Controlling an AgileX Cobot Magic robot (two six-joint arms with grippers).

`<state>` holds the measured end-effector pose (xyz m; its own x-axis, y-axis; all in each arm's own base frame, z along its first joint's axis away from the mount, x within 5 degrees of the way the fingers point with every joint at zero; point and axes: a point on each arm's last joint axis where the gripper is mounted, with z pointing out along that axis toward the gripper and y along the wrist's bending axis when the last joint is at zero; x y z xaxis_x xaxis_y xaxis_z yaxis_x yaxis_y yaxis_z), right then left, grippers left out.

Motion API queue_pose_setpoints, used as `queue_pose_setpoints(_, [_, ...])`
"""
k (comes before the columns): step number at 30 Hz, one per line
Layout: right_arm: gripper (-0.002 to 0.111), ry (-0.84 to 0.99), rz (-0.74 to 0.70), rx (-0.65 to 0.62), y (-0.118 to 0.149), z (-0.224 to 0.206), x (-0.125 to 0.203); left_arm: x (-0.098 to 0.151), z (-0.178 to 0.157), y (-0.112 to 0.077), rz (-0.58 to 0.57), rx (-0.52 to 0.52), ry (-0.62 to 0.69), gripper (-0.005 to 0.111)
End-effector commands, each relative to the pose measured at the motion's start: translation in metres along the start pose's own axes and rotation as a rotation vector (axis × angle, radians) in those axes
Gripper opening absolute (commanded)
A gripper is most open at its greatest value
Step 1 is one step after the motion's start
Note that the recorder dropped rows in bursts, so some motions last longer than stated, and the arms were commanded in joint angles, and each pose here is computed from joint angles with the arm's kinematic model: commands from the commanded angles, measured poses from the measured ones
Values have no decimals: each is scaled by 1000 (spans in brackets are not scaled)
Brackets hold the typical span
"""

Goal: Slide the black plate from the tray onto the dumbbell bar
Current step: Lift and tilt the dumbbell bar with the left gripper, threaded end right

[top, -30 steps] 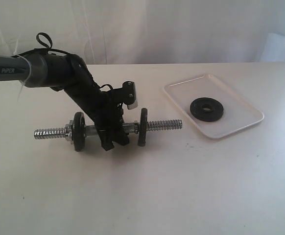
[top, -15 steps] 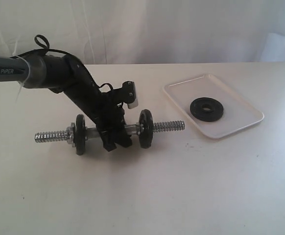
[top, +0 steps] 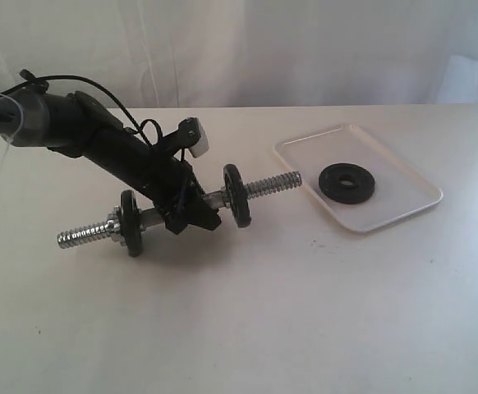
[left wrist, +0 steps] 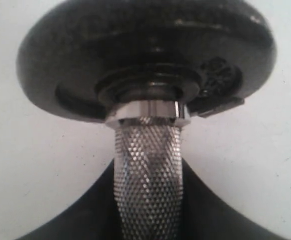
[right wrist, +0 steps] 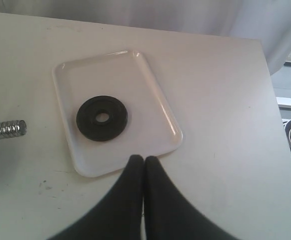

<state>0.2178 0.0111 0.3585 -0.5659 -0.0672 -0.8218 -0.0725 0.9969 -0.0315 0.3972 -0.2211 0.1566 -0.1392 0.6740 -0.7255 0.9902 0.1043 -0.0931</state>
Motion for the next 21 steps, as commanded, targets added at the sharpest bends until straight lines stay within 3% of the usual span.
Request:
queue_pose_setpoints(1, [0, -9, -10, 0, 0, 1, 0, -23, -15, -6, -31, 46, -167, 0])
queue_pose_setpoints(10, [0, -9, -10, 0, 0, 1, 0, -25, -18, -5, -38, 46, -199, 0])
queue_pose_setpoints(17, [0, -5, -10, -1, 0, 2, 0, -30, -29, -4, -28, 89, -324, 0])
queue_pose_setpoints(21, [0, 61, -23, -4, 0, 20, 4, -29, -29, -4, -24, 92, -319, 0])
